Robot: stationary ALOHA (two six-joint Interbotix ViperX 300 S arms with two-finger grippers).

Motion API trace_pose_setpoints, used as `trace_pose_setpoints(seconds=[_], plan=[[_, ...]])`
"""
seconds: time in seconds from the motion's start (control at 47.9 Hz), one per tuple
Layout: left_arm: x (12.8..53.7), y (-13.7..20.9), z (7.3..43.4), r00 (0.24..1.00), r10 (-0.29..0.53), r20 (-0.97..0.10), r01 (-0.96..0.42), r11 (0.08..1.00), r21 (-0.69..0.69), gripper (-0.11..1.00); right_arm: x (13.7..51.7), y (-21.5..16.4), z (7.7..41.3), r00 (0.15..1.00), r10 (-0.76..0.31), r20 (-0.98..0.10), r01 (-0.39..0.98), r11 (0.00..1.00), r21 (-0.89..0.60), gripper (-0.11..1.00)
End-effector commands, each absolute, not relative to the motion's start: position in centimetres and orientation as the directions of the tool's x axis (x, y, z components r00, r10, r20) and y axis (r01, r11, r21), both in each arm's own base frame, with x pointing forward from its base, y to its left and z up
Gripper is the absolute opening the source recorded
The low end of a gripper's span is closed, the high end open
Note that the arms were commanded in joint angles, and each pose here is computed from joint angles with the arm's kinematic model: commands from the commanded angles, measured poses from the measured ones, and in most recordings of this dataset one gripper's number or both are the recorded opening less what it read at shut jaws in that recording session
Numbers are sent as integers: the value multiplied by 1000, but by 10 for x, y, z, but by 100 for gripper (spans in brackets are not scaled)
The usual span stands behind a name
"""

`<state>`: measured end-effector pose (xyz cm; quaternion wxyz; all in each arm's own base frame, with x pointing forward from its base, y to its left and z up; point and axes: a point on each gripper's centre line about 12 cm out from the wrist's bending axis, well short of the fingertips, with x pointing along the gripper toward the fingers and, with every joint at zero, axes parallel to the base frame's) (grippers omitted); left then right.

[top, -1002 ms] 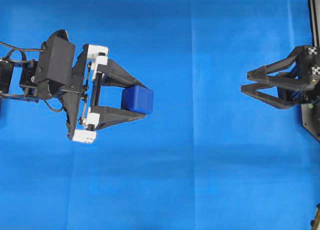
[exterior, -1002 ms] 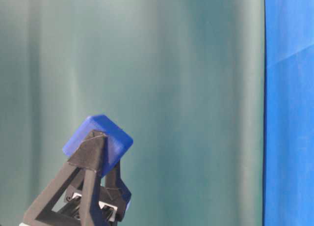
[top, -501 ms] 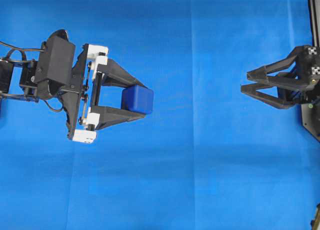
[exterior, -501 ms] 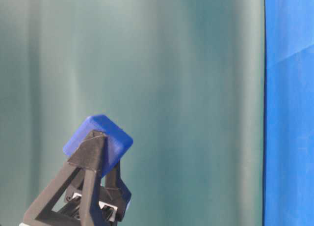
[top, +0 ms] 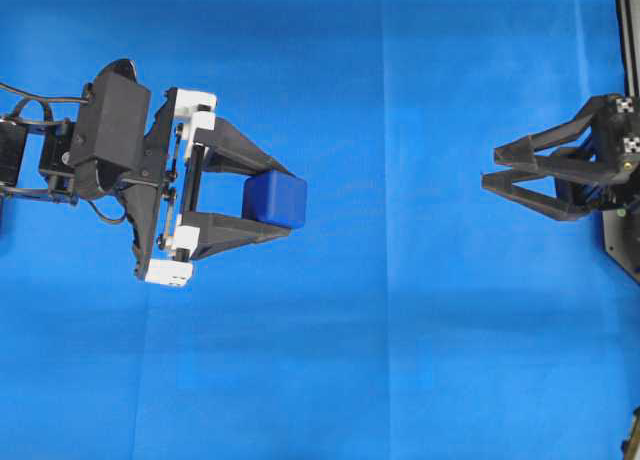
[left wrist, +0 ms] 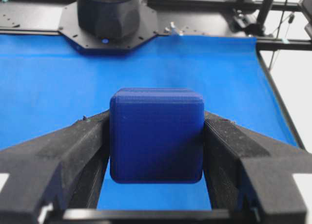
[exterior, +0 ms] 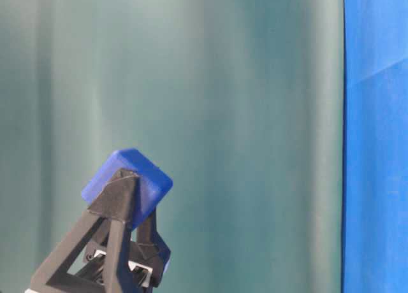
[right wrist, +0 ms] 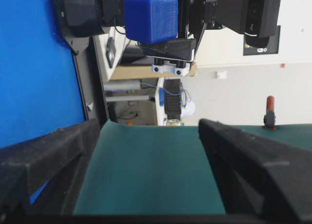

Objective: Handover the blue block to the right arm after grasping it with the left arm, then place it in the designated position.
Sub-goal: 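Move the open right gripper toward the cube held by the left gripper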

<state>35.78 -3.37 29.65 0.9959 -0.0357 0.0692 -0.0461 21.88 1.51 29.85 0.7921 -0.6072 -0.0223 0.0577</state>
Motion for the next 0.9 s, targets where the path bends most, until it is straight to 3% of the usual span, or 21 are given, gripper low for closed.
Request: trace_pose_setpoints(seconds=[0.0,0.334,0.876], plan=[[356,-33,310,991,-95,-93,88,993,-81,49,221,16,309,992,125,-7,-39,260,-965,96],[356,-33,310,991,-95,-92,88,993,-81,49,235,18,309,990,140,-20,-56,260,-964,96],[357,-33,310,991,-95,-92,88,993,-82,49,313,25,316,981,185,-58,-104,246,-964,96]])
